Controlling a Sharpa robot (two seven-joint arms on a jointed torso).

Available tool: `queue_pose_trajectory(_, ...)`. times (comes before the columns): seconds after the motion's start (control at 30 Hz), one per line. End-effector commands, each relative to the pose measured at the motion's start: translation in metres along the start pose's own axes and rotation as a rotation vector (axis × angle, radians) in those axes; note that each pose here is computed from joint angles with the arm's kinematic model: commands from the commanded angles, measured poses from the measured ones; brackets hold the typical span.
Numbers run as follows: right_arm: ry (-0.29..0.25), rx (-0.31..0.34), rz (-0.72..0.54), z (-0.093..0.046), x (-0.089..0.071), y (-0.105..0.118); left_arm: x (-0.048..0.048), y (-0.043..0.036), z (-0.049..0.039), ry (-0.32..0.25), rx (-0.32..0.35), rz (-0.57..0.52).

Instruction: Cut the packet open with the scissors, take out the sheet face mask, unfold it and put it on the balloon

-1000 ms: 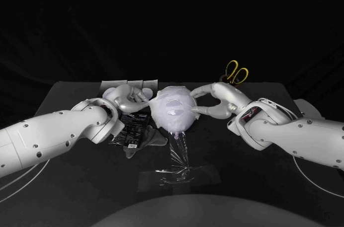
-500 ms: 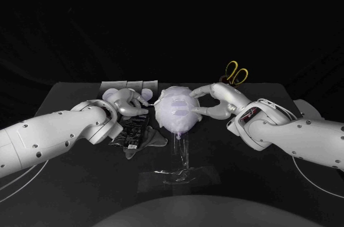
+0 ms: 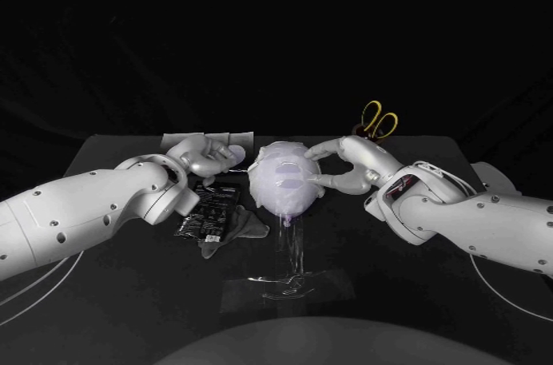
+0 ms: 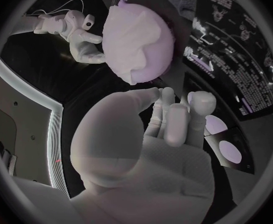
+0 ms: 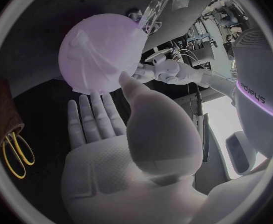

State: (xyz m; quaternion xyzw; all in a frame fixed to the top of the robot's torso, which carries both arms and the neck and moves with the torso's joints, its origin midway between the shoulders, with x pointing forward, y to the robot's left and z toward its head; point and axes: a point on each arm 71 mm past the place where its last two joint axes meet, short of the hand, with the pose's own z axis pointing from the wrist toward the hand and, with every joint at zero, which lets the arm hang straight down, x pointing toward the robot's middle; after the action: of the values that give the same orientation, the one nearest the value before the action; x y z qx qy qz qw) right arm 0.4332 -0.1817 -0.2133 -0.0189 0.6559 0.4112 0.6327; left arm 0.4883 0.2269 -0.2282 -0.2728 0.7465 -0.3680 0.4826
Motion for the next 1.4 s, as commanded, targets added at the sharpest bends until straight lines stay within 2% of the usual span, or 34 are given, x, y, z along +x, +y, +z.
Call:
queue_pose_trajectory(0.03, 0.011, -0.005, -0.003, 0.001, 0.002, 0.001, -0.0017, -0.0154, 0.0054, -0.016, 0.062, -0.127)
queue_pose_trajectory(0.23, 0.013, -0.004, -0.002, 0.001, 0.002, 0.001, 0.003, -0.0268, 0.0124, 0.019, 0.056, -0.199)
queue_pose_trajectory(0.4, 0.014, -0.004, -0.001, 0.002, 0.003, 0.002, 0.0083, -0.0309, 0.0149, 0.054, 0.04, -0.227)
queue_pose_trajectory(0.63, 0.017, -0.005, 0.001, 0.002, 0.004, 0.002, 0.0131, -0.0323, 0.0178, 0.081, 0.004, -0.23)
queue_pose_trajectory(1.4, 0.018, -0.007, 0.003, 0.002, 0.005, 0.003, 0.0203, -0.0353, 0.0224, 0.087, -0.029, -0.129)
